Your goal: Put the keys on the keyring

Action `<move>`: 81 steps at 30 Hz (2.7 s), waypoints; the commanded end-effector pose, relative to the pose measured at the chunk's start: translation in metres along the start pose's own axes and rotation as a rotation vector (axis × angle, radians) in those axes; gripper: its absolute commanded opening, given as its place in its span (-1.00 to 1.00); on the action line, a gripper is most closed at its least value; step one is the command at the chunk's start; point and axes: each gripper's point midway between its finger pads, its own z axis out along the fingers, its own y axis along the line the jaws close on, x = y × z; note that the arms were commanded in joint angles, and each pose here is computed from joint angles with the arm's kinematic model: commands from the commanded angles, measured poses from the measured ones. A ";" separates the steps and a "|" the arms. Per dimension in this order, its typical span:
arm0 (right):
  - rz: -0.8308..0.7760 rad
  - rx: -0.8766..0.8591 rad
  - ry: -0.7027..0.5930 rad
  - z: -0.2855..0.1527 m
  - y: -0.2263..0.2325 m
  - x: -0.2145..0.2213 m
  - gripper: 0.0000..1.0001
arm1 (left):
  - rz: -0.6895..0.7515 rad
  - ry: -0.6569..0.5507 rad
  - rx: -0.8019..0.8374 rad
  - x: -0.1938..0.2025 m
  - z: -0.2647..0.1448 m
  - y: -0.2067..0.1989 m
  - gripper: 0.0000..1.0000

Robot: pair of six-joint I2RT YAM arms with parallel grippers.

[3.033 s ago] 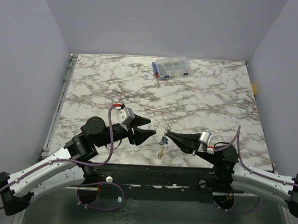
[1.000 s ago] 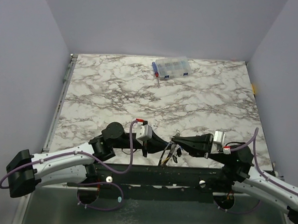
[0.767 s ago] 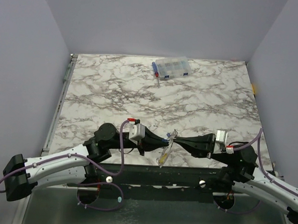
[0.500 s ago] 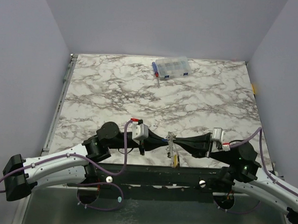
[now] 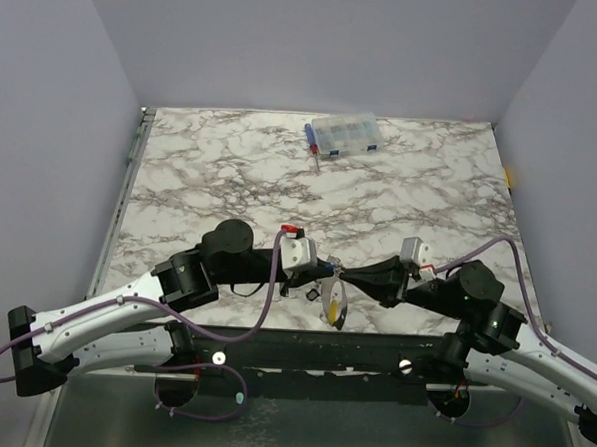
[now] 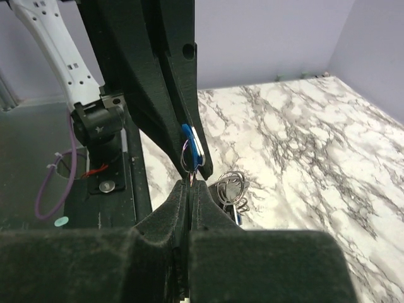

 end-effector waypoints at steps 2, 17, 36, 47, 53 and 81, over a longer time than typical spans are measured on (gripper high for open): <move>0.024 0.062 0.048 0.000 -0.010 -0.003 -0.99 | 0.033 0.197 -0.037 0.028 -0.009 0.010 -1.00; 0.058 0.138 0.089 -0.001 -0.023 0.000 0.03 | -0.067 0.220 -0.119 0.019 -0.001 0.023 -1.00; 0.253 0.334 0.104 -0.016 -0.042 0.028 0.17 | -0.441 0.205 -0.690 0.010 0.002 0.102 -1.00; 0.282 0.382 0.179 -0.002 -0.051 0.065 0.43 | -0.604 0.225 -0.810 0.007 0.016 0.115 -1.00; 0.281 0.382 0.115 0.005 -0.054 0.059 0.46 | -0.701 0.179 -0.864 -0.002 0.015 0.119 -1.00; 0.168 0.443 -0.065 0.004 -0.072 0.037 1.00 | -1.540 -0.308 -0.877 -0.015 0.033 0.119 -1.00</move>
